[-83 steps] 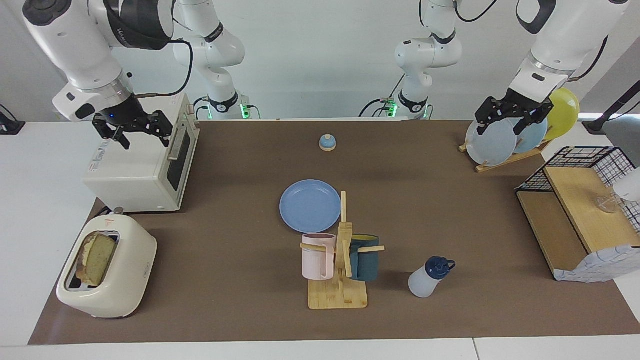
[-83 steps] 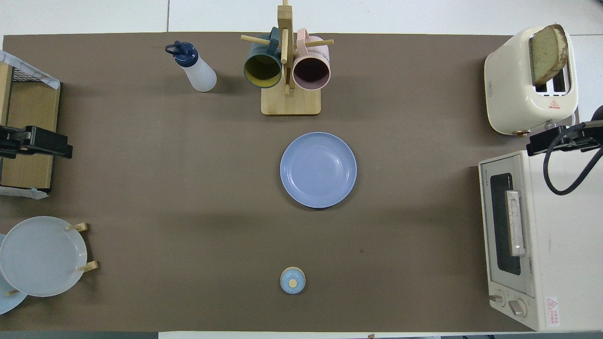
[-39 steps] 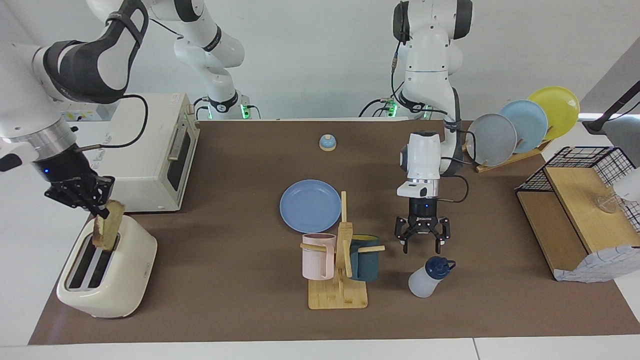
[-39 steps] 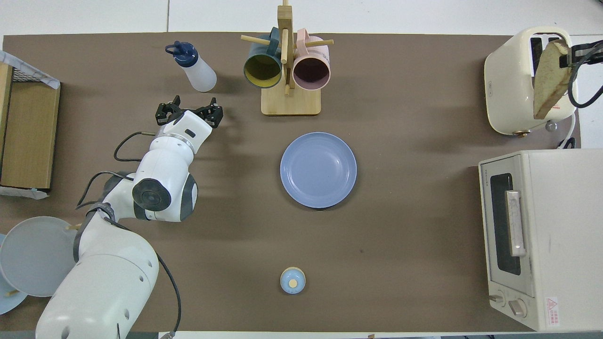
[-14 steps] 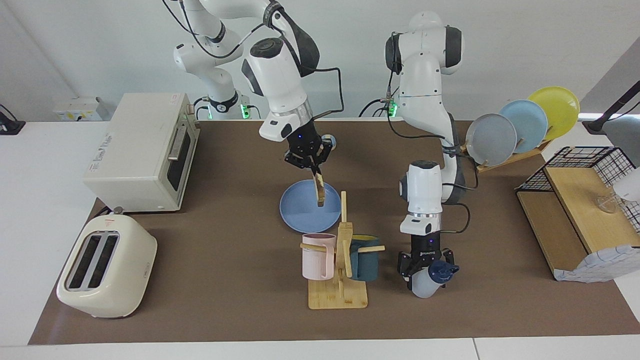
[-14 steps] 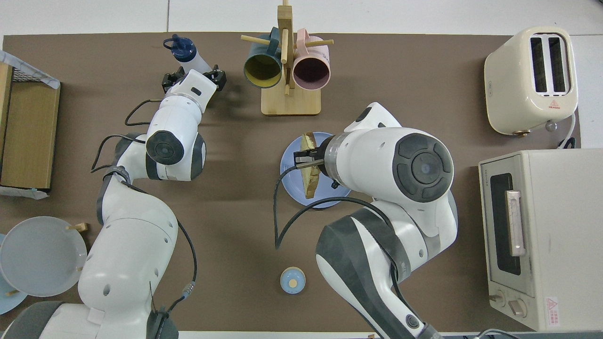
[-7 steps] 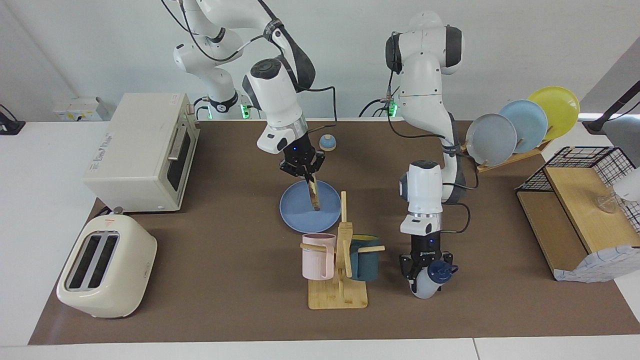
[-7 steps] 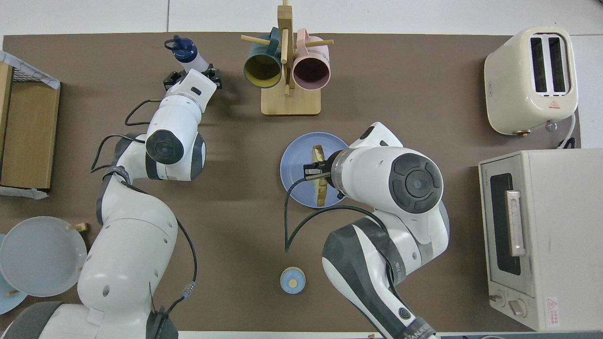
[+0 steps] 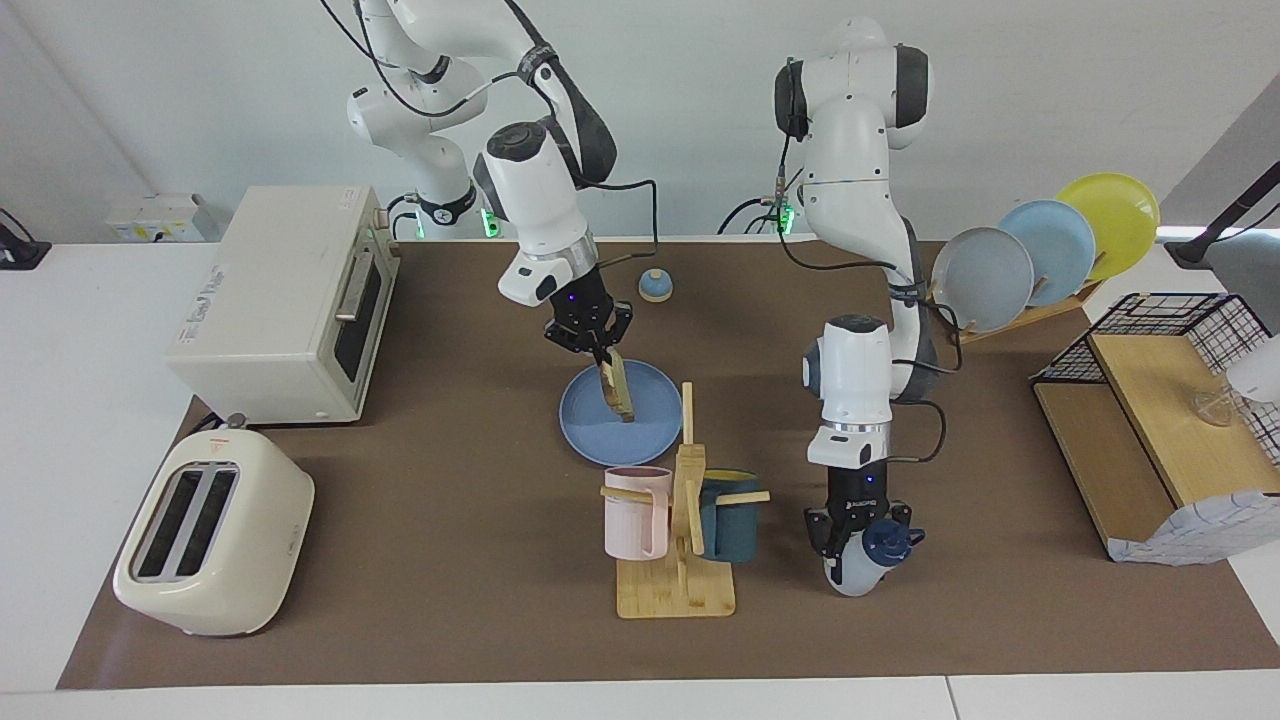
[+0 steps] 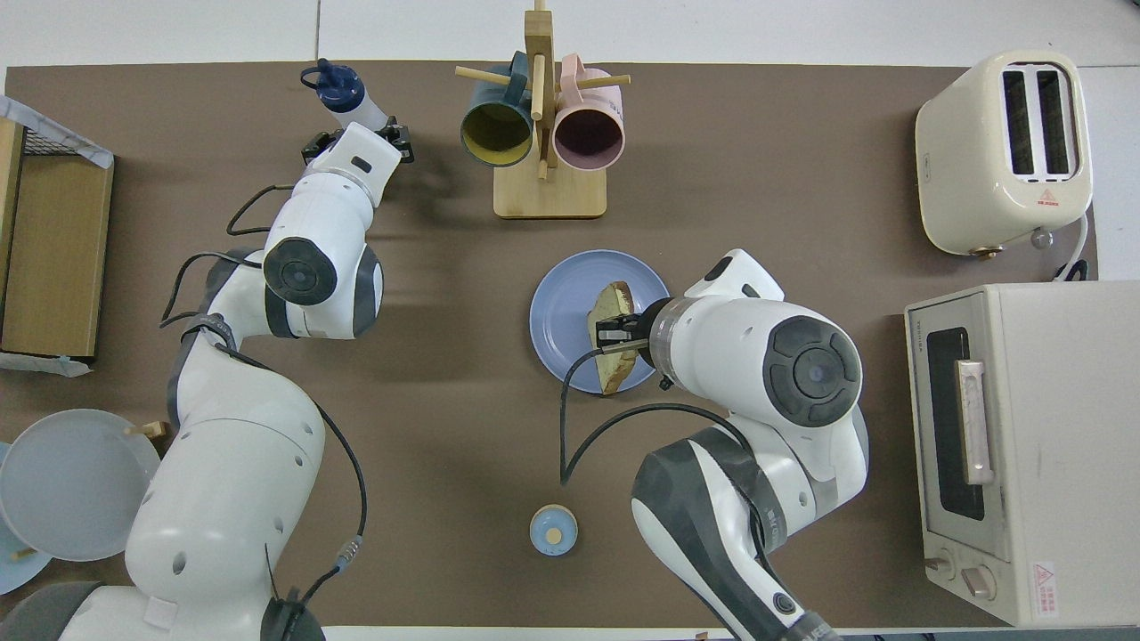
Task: Put bread on plate and add seasoning
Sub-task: 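Lower the bread onto the blue plate while the left gripper lifts the bottle, then carry the bottle toward the plate while the right gripper withdraws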
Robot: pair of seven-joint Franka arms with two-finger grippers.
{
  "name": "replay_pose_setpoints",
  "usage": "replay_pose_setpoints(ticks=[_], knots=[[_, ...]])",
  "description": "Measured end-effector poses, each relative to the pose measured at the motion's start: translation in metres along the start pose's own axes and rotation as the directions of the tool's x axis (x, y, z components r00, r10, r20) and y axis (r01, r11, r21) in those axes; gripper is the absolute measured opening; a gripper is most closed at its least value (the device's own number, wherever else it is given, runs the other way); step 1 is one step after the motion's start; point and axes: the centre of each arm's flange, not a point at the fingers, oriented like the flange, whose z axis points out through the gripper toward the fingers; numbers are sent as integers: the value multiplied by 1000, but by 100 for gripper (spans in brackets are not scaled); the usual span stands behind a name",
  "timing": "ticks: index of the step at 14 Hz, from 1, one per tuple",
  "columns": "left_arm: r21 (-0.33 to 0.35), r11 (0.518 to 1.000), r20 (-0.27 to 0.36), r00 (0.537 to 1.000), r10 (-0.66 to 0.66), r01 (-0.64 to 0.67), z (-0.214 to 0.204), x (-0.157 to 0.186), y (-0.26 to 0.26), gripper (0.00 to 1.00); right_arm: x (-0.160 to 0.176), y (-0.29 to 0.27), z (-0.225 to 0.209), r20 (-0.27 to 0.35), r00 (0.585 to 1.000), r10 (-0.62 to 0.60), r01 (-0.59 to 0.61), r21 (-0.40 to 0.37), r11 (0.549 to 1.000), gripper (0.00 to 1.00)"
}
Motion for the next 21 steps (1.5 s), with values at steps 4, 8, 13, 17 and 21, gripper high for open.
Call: replay_pose_setpoints(ticks=[4, 8, 13, 17, 21], knots=[[-6, 1000, 33, 999, -17, 17, -24, 32, -6, 52, -4, 16, 8, -51, 998, 20, -20, 6, 1000, 7], [-37, 992, 141, 982, 128, -124, -52, 59, -10, 52, -4, 35, 14, -65, 997, 48, -48, -2, 999, 7], [-199, 937, 332, 879, 342, -289, -127, 103, -28, 52, 4, 58, 12, -72, 992, 100, -100, -5, 995, 7], [-376, 834, 392, 746, 538, -404, -172, 104, -29, 52, 4, 63, 14, -67, 975, 213, -209, 66, 976, 7], [-506, 697, 343, 622, 704, -509, -221, 90, -41, 52, -3, 60, 20, -41, 963, 268, -263, 99, 960, 7]])
